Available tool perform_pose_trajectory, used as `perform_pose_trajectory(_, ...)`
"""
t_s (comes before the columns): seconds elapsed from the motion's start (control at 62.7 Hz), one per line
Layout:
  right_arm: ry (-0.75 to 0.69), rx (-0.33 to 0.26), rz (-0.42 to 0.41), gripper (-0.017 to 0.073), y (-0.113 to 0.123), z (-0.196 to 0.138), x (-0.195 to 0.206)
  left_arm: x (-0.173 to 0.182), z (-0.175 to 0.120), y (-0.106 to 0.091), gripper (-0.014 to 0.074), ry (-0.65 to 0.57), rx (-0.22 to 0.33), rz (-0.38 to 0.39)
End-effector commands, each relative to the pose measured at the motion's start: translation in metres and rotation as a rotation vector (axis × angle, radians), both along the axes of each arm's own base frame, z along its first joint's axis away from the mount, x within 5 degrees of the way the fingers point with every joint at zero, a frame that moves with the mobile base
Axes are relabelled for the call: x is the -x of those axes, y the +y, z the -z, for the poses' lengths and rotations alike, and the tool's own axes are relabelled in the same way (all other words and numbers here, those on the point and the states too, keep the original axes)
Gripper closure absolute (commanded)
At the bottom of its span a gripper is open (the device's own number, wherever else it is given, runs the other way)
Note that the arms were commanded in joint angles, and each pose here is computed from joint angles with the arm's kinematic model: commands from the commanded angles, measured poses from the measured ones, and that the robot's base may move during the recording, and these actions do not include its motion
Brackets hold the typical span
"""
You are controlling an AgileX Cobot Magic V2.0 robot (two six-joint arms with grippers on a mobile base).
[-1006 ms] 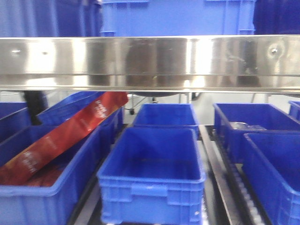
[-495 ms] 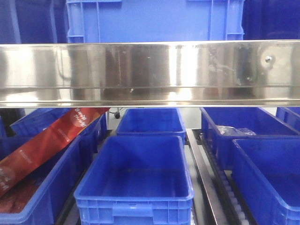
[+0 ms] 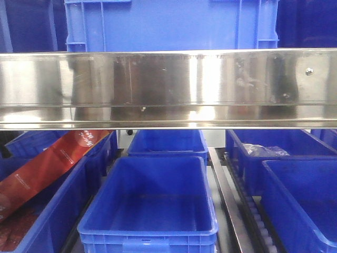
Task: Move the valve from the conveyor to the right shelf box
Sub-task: 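Extend both grippers over an empty blue bin on the shelf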
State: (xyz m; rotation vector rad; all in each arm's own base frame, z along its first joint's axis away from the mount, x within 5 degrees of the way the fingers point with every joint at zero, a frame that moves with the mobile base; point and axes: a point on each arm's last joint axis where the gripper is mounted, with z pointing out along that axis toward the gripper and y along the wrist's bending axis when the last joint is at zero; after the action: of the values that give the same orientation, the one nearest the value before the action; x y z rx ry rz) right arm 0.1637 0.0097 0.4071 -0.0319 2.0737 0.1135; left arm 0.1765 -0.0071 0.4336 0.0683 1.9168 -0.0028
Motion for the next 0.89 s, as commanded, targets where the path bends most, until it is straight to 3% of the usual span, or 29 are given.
perform_pose_trajectory(0.0, -0.087, -0.001, 0.012, 0.0725, -0.0013, -0.0098, 0.0002, 0.0016, -0.0105, -0.0007, 0.0705, -0.080, 0.005, 0.004)
perform_pose_trajectory(0.878, -0.087, -0.001, 0.012, 0.0725, -0.0013, -0.0098, 0.0002, 0.0016, -0.0105, -0.0007, 0.0705, -0.080, 0.005, 0.004)
